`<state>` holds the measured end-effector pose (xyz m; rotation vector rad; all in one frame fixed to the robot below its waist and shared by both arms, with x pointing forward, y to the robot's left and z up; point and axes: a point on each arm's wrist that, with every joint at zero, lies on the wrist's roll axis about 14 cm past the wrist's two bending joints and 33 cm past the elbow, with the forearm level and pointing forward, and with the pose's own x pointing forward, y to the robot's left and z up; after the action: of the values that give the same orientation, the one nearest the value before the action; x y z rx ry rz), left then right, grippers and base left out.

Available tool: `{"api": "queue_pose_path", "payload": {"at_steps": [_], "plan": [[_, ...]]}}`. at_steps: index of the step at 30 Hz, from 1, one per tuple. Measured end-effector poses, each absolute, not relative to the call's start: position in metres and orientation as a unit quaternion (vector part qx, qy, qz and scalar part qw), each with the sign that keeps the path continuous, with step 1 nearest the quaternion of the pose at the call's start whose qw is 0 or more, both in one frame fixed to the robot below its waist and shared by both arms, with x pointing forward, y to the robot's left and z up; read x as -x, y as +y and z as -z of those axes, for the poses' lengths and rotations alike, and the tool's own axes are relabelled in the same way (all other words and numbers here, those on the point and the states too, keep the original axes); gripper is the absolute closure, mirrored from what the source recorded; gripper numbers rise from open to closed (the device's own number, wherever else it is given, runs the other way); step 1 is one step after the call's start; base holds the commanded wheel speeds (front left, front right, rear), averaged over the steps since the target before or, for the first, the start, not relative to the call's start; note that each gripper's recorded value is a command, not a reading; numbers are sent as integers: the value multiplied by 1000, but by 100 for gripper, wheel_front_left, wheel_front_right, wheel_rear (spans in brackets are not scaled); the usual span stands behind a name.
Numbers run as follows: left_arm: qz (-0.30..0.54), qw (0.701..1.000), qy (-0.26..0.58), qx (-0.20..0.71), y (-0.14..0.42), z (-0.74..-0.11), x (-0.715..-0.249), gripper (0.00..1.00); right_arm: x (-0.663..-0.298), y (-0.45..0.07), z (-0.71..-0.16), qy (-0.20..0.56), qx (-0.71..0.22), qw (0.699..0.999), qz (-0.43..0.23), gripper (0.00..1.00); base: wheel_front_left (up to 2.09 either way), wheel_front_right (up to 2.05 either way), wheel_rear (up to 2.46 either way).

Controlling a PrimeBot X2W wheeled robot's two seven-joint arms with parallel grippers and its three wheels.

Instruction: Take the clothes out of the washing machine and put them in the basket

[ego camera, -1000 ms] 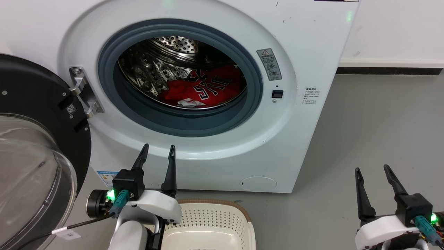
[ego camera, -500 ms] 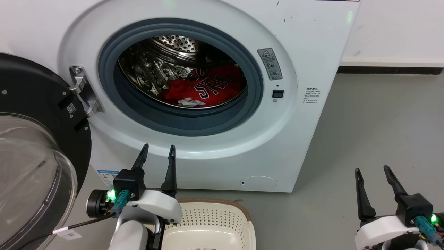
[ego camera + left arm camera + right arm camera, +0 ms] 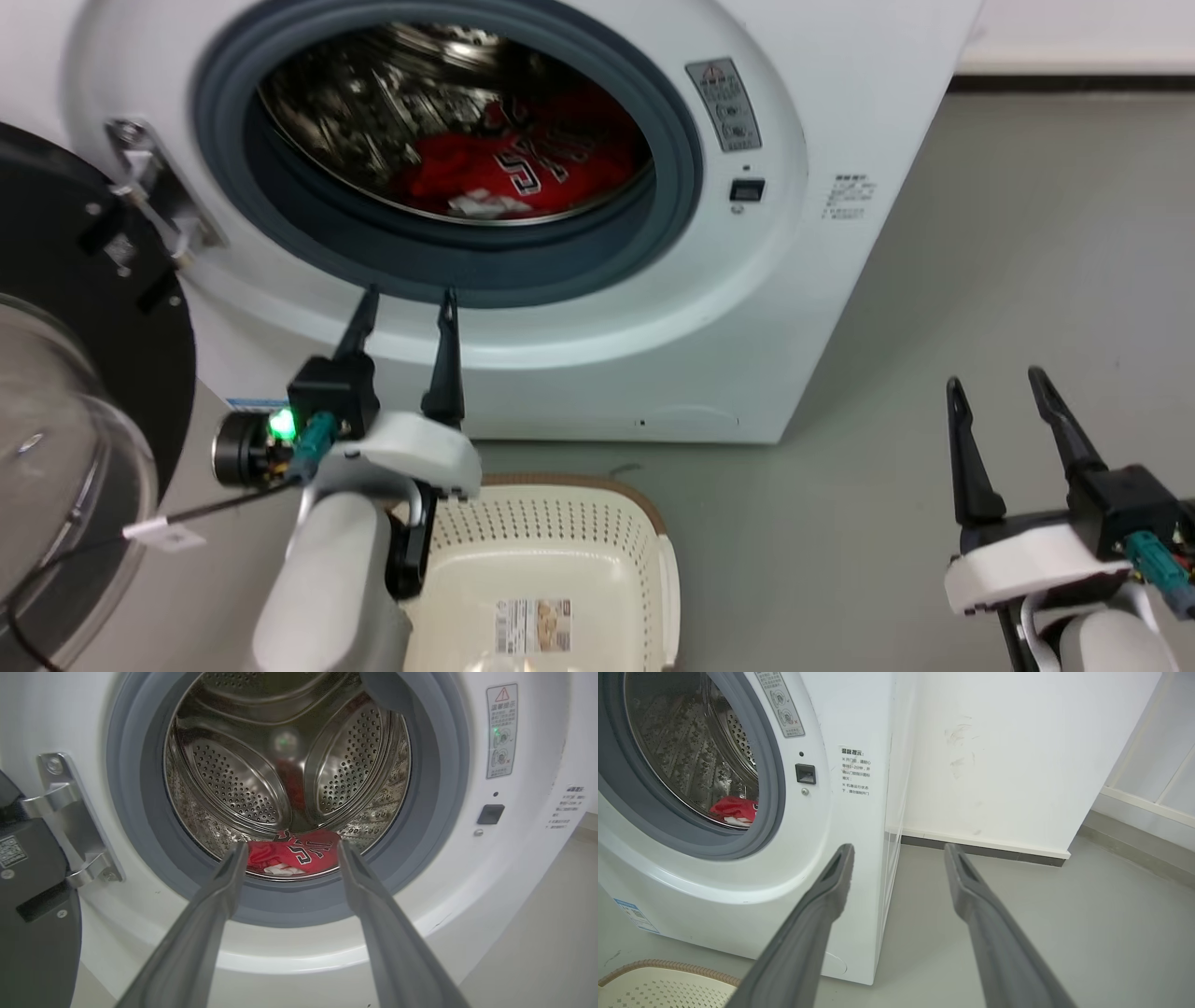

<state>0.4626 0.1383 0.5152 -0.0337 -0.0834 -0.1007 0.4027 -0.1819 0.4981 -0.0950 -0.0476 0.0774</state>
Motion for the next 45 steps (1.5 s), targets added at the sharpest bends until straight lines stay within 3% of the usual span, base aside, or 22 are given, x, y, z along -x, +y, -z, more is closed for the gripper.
{"api": "queue_pose_path", "payload": {"at_steps": [26, 39, 45], "plan": [[63, 998, 21, -17, 126, -418, -660, 0, -461, -193, -405, 68, 21, 997, -31, 0, 0, 0, 0], [92, 986, 119, -66, 112, -372, -738, 0, -456, -207, -373, 111, 4, 994, -12, 0, 0, 0, 0], [102, 962, 238, -88, 109, -343, -755, 0, -452, -213, -366, 124, -1, 992, -4, 0, 0, 0, 0]]}}
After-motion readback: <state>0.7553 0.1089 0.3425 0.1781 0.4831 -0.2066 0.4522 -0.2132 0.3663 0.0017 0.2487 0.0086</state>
